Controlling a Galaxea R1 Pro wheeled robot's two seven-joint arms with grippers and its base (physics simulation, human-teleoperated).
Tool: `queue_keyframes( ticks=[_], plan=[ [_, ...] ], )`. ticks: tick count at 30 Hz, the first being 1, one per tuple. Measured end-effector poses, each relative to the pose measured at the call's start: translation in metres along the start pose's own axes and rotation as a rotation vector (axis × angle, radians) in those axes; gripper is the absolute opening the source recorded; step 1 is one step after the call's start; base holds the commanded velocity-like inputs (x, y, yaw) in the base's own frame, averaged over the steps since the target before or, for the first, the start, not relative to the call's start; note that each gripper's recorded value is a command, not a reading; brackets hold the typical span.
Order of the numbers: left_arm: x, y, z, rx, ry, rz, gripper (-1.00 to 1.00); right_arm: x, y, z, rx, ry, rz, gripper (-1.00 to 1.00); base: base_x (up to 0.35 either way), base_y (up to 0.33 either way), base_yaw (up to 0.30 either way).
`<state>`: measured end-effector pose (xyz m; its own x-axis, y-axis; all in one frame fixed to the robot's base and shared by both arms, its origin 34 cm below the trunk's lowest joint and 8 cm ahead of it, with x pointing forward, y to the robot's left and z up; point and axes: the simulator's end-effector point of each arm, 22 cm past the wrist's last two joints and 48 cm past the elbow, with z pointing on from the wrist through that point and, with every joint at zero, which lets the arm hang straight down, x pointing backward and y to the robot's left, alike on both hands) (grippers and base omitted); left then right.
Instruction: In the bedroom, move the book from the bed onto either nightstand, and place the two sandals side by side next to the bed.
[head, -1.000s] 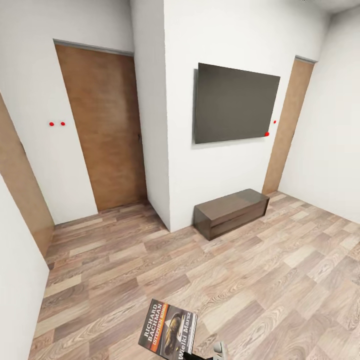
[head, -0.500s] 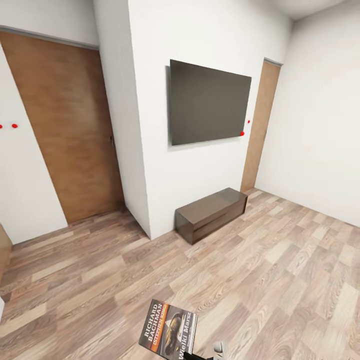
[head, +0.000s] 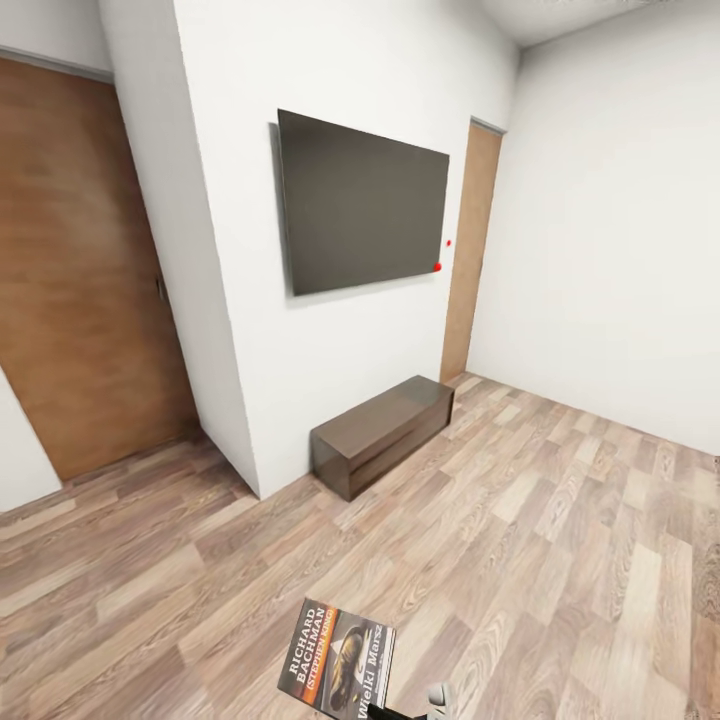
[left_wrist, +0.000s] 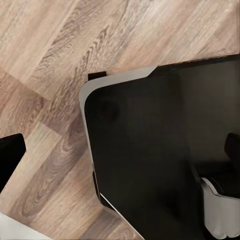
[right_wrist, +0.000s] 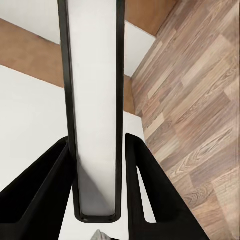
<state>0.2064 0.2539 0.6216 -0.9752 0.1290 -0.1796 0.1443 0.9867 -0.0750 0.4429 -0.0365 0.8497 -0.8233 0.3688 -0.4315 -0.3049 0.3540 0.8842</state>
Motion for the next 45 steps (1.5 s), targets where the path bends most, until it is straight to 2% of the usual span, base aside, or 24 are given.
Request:
queue_keyframes(
  ticks=[8,22,33,45],
  plan=[
    [0.000,0.002,0.000,-0.001,-0.001,0.004,1.00,-0.001,-0.001,-0.001,0.001,-0.001,0.000,-1.00,0.208,0.000,-0.279],
    [-0.004,0.004,-0.001,-0.001,-0.023,0.045,1.00,-0.001,-0.001,-0.001,0.004,-0.003,0.001,-1.00,0.148,0.000,-0.279],
    [-0.006,0.004,-0.001,0.000,-0.030,0.050,1.00,0.000,-0.002,-0.001,0.004,-0.002,0.004,-1.00,0.031,0.000,-0.279],
    [-0.005,0.006,-0.001,-0.004,-0.029,0.048,1.00,0.011,-0.003,-0.001,0.008,0.010,0.033,-1.00,0.002,0.000,-0.279]
  ],
)
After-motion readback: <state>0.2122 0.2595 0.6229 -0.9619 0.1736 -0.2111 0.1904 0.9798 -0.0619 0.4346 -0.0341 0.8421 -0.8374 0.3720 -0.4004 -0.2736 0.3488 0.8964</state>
